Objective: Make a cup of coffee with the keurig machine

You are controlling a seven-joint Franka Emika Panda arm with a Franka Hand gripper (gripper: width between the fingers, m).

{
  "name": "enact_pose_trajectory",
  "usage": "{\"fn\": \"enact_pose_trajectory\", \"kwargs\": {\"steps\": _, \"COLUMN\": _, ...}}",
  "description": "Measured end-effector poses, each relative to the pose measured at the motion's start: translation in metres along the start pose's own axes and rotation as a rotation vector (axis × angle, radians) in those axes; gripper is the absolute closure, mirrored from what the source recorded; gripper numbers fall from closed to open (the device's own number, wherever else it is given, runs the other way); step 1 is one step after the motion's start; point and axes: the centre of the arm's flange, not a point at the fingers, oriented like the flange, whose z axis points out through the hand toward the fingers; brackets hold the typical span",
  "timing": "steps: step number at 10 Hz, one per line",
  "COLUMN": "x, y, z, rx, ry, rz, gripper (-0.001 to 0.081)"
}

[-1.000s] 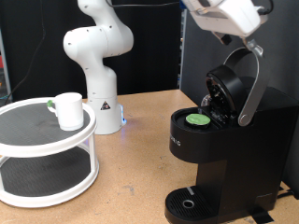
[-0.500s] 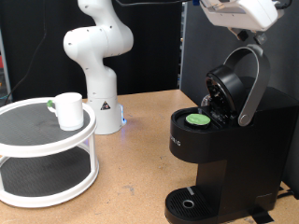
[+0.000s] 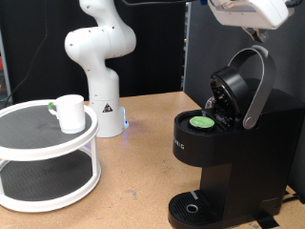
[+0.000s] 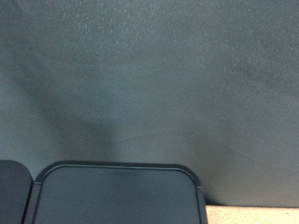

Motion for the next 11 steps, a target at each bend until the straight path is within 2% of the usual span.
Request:
{"fn": "enact_pose_trajectory", "kwargs": {"steps": 1, "x": 0.0, "y": 0.0, "z": 0.001, "rx": 0.001, "ry": -0.002, "rz": 0.001, "gripper": 0.0724}}
{"fn": "enact_pose_trajectory", "kwargs": {"steps": 2, "x": 0.0, "y": 0.0, "z": 0.003, "rx": -0.002, "ry": -0.002, "rz": 0.004, "gripper": 0.0789}}
{"fn": "enact_pose_trajectory", "kwargs": {"steps": 3, "x": 0.001, "y": 0.002, "z": 0.006, "rx": -0.009, "ry": 0.0, "rz": 0.007, "gripper": 0.08}}
{"fn": "enact_pose_trajectory", "kwargs": {"steps": 8, "x": 0.002, "y": 0.005, "z": 0.013, "rx": -0.019, "ry": 0.0, "rz": 0.009, "gripper": 0.0805}}
{"fn": "enact_pose_trajectory", "kwargs": {"steps": 11, "x": -0.003, "y": 0.009, "z": 0.004, "rx": 0.0, "ry": -0.026, "rz": 0.009, "gripper": 0.0805}}
